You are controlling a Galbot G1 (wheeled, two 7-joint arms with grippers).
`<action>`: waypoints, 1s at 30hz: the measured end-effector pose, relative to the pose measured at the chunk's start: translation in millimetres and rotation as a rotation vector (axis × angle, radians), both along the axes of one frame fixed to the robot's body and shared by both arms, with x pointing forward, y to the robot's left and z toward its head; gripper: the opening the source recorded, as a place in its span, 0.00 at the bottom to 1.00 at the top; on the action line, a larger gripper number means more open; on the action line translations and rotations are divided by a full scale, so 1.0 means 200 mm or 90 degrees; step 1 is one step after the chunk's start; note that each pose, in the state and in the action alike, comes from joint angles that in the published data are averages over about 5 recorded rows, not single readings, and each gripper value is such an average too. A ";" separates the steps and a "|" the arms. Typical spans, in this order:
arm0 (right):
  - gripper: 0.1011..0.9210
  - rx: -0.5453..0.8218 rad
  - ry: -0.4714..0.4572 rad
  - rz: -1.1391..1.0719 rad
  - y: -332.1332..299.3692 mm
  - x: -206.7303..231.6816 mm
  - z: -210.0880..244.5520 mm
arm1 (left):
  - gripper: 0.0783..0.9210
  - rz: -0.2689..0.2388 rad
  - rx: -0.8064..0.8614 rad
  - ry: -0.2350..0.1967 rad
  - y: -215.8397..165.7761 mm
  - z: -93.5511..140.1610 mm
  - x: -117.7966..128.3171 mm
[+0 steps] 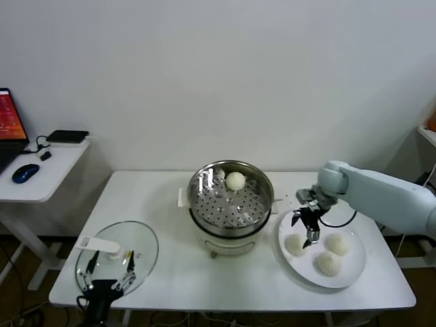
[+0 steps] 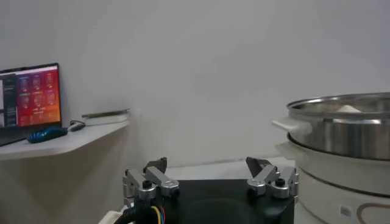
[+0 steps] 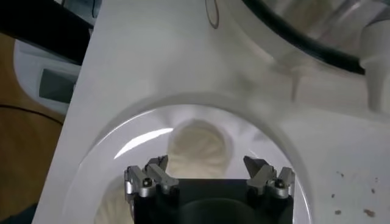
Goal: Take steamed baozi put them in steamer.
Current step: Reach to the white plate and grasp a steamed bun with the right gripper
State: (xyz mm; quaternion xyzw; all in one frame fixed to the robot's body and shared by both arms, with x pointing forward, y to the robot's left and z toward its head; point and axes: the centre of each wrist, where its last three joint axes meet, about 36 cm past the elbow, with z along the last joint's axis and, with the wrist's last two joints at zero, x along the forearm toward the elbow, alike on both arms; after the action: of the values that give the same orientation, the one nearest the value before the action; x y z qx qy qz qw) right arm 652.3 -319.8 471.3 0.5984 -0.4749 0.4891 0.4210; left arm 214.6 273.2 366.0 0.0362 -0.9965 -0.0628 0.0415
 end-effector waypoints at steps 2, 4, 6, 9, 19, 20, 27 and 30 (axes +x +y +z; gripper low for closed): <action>0.88 -0.001 0.003 -0.001 0.00 -0.01 -0.02 | 0.88 0.000 0.000 0.001 0.00 0.00 0.00; 0.88 -0.003 0.005 -0.001 0.00 -0.01 -0.04 | 0.88 0.000 0.000 0.001 0.00 0.00 0.00; 0.88 -0.004 0.007 -0.002 0.00 -0.02 -0.05 | 0.88 0.001 0.000 0.001 0.00 0.00 0.00; 0.88 -0.006 0.008 -0.004 -0.01 -0.02 -0.07 | 0.88 0.001 0.000 0.001 0.00 -0.01 0.00; 0.88 -0.008 0.009 -0.008 -0.01 -0.03 -0.11 | 0.88 0.001 -0.002 0.002 0.00 -0.01 0.00; 0.87 -0.008 0.009 -0.009 -0.01 -0.03 -0.11 | 0.88 0.001 -0.002 0.002 0.00 -0.01 0.00; 0.72 -0.006 0.007 -0.014 -0.01 -0.03 -0.12 | 0.88 0.001 -0.002 0.002 0.00 -0.01 0.00; 0.70 -0.004 0.007 -0.016 -0.02 -0.03 -0.12 | 0.88 0.000 -0.002 0.002 -0.01 -0.01 0.00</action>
State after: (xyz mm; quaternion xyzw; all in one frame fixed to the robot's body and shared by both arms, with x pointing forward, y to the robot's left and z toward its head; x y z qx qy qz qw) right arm 647.0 -324.0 447.8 0.5935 -0.4786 0.4820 0.4316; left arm 214.1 272.1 363.6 0.0364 -0.9966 -0.0611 0.0427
